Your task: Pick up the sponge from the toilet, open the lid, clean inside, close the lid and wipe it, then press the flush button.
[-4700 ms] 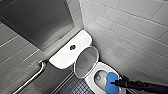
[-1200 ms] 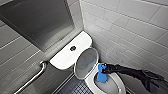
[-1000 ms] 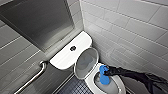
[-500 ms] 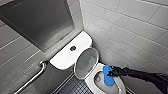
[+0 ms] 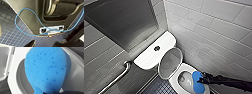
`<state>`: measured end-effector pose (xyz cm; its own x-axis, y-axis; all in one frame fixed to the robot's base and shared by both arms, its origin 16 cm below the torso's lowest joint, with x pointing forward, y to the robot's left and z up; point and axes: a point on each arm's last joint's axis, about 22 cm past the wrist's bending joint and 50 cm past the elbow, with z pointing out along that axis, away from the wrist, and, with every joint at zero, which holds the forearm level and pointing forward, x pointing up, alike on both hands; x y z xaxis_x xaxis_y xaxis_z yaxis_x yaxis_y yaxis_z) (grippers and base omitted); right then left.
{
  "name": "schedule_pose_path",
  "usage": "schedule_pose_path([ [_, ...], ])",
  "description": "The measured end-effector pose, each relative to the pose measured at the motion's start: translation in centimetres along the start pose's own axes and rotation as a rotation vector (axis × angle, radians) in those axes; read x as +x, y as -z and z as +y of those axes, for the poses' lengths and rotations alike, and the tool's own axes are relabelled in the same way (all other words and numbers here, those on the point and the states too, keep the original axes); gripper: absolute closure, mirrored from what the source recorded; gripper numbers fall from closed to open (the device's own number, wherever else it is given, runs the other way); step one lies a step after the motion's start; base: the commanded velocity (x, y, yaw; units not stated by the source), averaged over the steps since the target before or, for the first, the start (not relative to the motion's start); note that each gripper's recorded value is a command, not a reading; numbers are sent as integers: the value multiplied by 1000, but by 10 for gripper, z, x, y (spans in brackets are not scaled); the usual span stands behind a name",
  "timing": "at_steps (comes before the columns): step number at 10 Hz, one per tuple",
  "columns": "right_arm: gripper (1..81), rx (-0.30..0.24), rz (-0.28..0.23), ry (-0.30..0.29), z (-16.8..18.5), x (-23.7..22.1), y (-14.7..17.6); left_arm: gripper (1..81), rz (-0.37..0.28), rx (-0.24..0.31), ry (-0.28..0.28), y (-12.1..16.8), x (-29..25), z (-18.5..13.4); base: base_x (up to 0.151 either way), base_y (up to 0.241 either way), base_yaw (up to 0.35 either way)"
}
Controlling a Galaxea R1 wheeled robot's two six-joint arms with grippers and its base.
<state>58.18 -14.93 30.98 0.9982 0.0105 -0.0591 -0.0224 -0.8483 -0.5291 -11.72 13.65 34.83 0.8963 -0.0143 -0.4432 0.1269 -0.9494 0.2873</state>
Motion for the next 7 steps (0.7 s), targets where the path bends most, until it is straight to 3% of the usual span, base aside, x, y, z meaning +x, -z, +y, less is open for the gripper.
schedule_pose_path([
  [1,811,-12,7,-24,17,-11,3,10,0,-1,0,0,0,0,0,0,0],
  [7,811,31,23,-103,38,-53,28,10,1,-8,0,-1,1,5,0,0,0],
])
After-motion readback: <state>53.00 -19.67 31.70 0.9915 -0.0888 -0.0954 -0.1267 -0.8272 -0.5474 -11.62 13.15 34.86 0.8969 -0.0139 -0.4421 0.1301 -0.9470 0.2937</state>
